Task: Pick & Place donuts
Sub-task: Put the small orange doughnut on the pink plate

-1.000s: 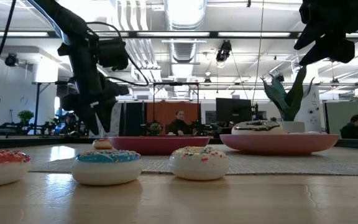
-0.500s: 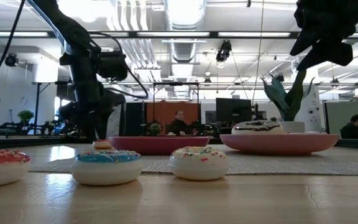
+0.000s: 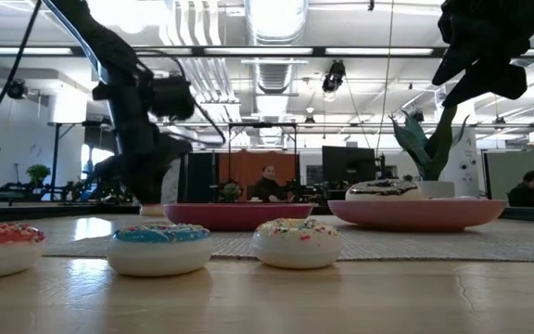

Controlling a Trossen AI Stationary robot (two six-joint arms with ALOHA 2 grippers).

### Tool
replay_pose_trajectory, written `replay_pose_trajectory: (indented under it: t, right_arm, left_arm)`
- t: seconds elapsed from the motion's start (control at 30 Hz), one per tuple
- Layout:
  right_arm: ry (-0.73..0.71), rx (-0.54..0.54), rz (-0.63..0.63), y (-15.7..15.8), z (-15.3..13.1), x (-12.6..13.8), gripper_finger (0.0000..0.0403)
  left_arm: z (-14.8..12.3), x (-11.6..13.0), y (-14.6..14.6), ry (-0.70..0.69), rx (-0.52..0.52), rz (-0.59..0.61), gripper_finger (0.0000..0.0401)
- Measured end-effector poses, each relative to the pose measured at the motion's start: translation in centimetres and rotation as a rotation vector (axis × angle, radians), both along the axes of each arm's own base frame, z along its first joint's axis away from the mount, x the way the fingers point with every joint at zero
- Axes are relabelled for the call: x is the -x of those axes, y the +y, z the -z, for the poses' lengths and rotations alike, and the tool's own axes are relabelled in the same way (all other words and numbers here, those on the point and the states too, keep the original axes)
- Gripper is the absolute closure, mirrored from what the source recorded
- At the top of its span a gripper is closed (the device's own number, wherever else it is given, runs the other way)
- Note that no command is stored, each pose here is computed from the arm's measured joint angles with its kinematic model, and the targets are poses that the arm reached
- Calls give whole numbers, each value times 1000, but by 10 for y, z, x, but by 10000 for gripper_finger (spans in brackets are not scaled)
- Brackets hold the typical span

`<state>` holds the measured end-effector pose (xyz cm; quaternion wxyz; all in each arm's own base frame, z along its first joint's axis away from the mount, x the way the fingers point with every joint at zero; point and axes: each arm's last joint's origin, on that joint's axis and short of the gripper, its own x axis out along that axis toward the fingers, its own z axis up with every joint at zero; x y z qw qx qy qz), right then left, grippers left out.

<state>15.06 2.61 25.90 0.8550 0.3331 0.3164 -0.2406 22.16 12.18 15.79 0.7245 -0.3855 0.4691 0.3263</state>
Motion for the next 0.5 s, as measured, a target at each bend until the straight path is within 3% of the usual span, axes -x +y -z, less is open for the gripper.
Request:
replay_pose_trajectory:
  t: [0.27, 0.5]
  right_arm:
    - [3, 9, -9, 0, 0, 0, 188]
    - [4, 13, -13, 0, 0, 0, 188]
  left_arm:
    - [-58, -26, -29, -227, -77, 96, 400]
    - [-56, -75, -57, -198, -163, 185, 401]
